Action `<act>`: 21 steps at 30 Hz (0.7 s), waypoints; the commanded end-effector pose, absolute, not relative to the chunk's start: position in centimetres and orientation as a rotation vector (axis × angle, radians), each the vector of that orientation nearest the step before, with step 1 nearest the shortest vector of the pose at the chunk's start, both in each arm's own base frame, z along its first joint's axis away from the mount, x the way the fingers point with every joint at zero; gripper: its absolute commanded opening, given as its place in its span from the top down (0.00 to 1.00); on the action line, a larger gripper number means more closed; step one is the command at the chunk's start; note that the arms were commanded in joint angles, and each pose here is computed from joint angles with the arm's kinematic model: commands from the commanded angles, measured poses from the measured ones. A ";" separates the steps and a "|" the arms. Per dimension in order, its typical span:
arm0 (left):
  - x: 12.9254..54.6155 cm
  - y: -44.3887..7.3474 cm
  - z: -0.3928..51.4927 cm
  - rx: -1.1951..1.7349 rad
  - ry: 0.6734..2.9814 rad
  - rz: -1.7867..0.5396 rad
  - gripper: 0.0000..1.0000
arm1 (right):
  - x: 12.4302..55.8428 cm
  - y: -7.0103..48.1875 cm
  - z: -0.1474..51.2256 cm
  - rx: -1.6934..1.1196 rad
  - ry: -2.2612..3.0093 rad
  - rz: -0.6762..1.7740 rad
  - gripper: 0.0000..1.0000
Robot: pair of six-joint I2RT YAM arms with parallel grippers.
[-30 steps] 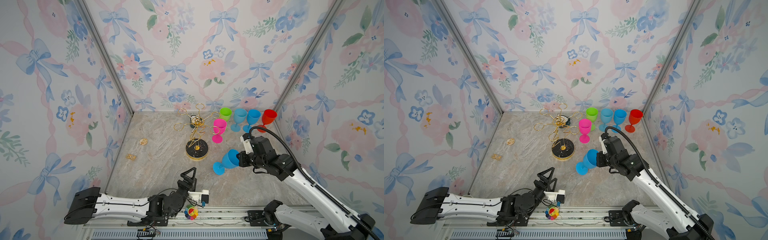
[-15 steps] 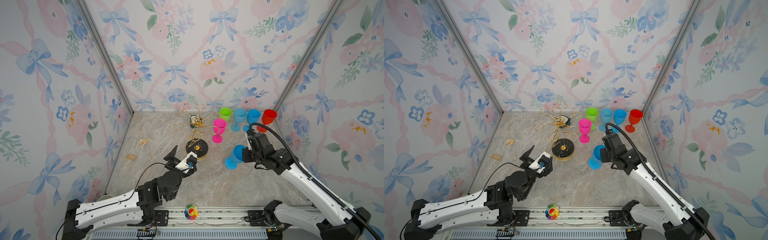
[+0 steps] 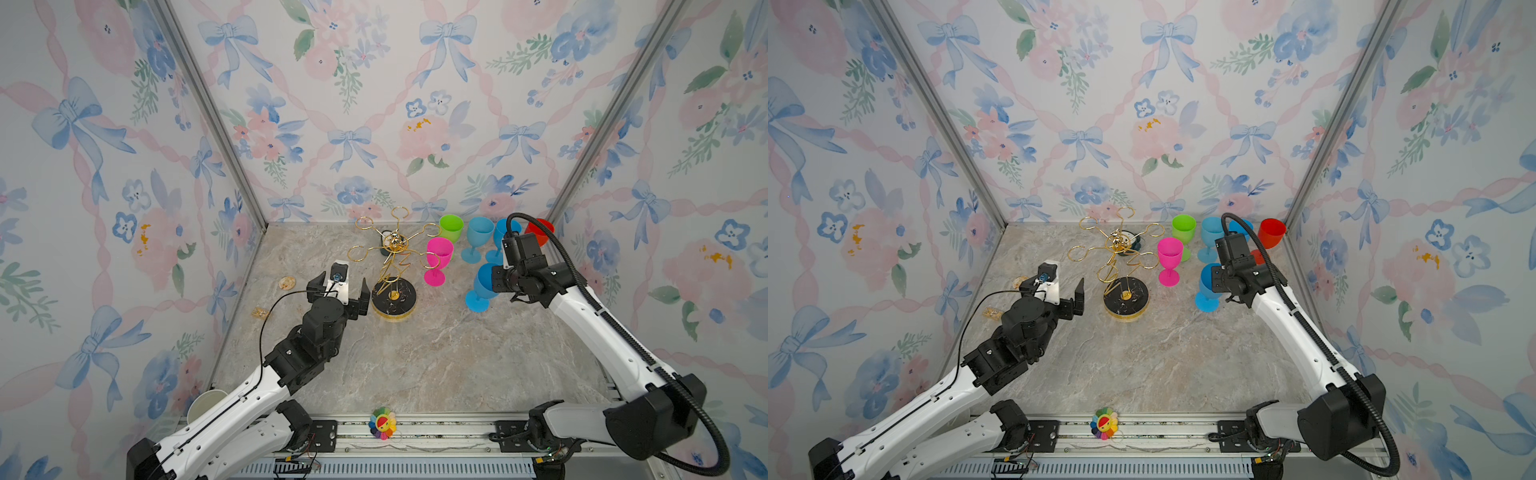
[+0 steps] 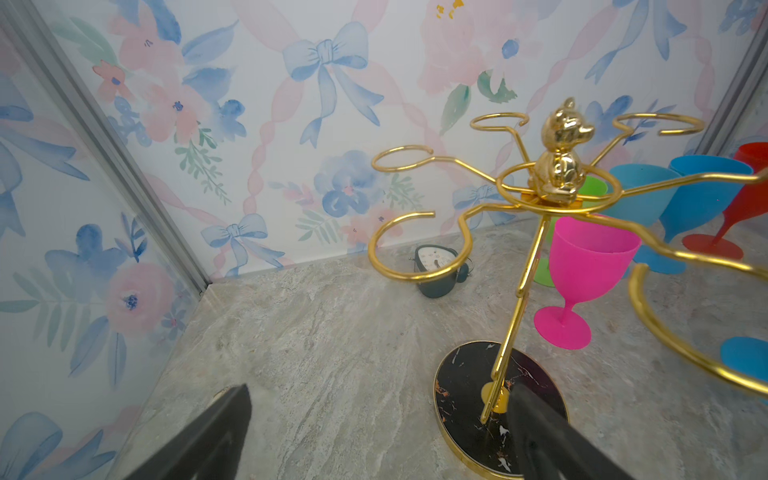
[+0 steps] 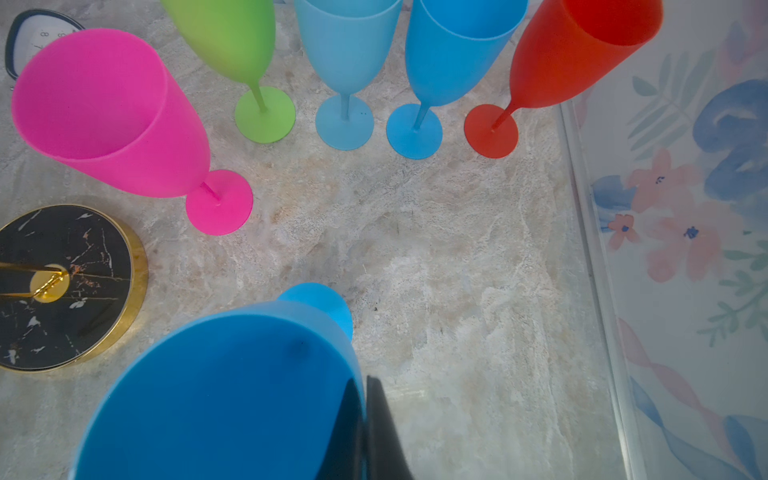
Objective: Take the wine glass off the wine glass rack
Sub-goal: 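Carry the blue glass to the glass row with the right gripper while the left withdraws, then lower the blue glass upright beside the other glasses and open the right gripper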
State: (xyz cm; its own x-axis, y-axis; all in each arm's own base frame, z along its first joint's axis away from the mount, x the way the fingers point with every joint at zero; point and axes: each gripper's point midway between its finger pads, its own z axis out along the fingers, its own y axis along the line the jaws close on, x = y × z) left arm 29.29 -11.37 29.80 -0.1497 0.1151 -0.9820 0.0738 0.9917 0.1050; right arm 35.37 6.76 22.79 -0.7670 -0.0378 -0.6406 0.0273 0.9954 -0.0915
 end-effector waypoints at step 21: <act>37.6 -4.0 29.4 0.038 1.798 0.007 0.02 | 47.2 7.6 20.2 -0.015 2.547 -0.043 1.00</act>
